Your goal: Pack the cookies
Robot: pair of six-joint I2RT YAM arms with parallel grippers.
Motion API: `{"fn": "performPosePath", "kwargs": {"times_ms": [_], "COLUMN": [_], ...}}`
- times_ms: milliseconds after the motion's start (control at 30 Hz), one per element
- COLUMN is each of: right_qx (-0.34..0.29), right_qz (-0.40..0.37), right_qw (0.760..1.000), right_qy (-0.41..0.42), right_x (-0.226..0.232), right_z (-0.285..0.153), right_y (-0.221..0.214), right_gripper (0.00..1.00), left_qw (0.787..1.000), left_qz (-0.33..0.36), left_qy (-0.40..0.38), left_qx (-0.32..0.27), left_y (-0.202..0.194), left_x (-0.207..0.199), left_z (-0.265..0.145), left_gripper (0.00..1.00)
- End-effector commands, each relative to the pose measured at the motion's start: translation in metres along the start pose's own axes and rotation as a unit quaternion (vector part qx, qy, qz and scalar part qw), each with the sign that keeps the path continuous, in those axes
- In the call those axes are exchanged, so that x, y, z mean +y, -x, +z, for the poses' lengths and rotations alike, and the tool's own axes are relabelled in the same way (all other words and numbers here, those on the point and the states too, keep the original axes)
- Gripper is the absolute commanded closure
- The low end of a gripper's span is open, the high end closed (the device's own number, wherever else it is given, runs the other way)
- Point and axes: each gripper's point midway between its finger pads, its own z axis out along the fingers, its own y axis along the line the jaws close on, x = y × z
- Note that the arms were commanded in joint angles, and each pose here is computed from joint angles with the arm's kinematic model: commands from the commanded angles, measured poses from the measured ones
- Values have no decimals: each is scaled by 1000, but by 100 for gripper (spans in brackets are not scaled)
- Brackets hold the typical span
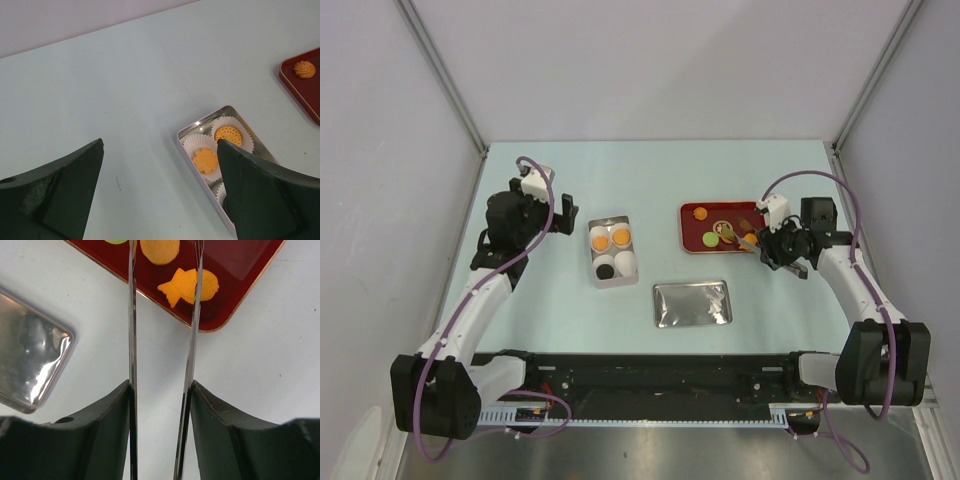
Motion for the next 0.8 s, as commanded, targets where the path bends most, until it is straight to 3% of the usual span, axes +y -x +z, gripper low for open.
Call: {"fn": "performPosePath", "kwargs": {"times_ms": [0, 767], "right_qx": [-20, -10], "right_qz": [-13, -9], "right_qw": [1000, 1000], "right_qy": [3, 8], "right_x": [-1, -8], "right_z": [-4, 17], "right_y": [6, -1], "right_gripper": [48, 47], "left_qw": [1000, 1000], "left_qz": [9, 9], "left_qy": [-10, -11], "left_qx": [-20, -19], "left_y": [14, 13], "left_x": [-4, -4], "left_z": [0, 1], "left_gripper": [0, 0]}}
